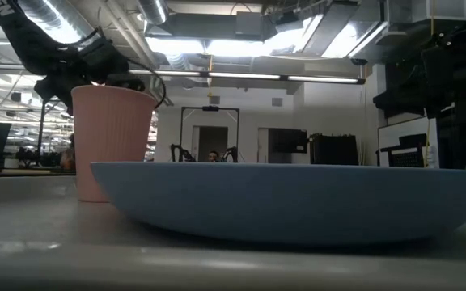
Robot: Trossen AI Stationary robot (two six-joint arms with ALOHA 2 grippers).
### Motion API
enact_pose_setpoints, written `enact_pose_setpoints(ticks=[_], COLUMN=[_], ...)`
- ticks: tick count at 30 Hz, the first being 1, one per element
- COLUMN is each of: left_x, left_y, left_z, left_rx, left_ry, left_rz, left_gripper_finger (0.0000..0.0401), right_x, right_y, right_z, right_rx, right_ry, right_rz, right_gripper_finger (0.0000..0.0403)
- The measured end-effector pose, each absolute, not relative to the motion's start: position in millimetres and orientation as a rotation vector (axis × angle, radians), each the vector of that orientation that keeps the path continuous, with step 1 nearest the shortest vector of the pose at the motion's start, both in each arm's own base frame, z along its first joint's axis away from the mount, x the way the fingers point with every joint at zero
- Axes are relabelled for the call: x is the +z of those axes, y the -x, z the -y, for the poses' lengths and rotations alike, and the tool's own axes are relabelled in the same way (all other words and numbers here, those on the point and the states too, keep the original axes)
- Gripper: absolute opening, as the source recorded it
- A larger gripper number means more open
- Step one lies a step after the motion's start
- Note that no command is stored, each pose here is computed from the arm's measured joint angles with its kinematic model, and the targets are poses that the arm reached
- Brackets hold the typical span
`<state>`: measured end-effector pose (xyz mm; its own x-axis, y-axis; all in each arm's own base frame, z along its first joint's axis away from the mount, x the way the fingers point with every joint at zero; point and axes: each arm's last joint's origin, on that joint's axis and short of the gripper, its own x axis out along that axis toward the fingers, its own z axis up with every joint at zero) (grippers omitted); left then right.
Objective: Pick and place plate/cup/fork/spoon on tray
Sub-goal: Put the black spoon on the gray tray on the left of the blue plate
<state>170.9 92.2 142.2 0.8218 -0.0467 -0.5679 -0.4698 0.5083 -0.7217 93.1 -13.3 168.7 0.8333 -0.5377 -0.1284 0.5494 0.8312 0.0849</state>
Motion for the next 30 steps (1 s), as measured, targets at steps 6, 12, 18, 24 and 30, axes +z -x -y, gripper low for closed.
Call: enact_pose_setpoints(ticks=[6, 12, 18, 24, 30], left_x=[141, 133, 127, 118, 118], left_y=[-148, -121, -120, -121, -126], left_z=[-122, -140, -144, -145, -141], left_rx=[0.348, 0.448, 0.520, 0.606, 0.497], left_ry=[1.091, 1.154, 1.101, 1.063, 1.069], left_rz=[-0.506, -0.510, -0.543, -0.596, -0.605], left_gripper_finger=[0.0126, 0.0127, 0.0127, 0.0126, 0.0127], right_x=[169, 169, 169, 169, 169], right_y=[-93, -93, -93, -93, -93], right_z=[13, 13, 13, 13, 13], right_rx=[-0.574, -0.572, -0.573, -0.572, -0.572], right_ry=[-0.078, -0.046, -0.044, -0.041, -0.027], right_rz=[-0.113, -0.122, -0.123, -0.124, -0.127], right_gripper_finger=[0.0145, 0.0145, 0.0145, 0.0145, 0.0145])
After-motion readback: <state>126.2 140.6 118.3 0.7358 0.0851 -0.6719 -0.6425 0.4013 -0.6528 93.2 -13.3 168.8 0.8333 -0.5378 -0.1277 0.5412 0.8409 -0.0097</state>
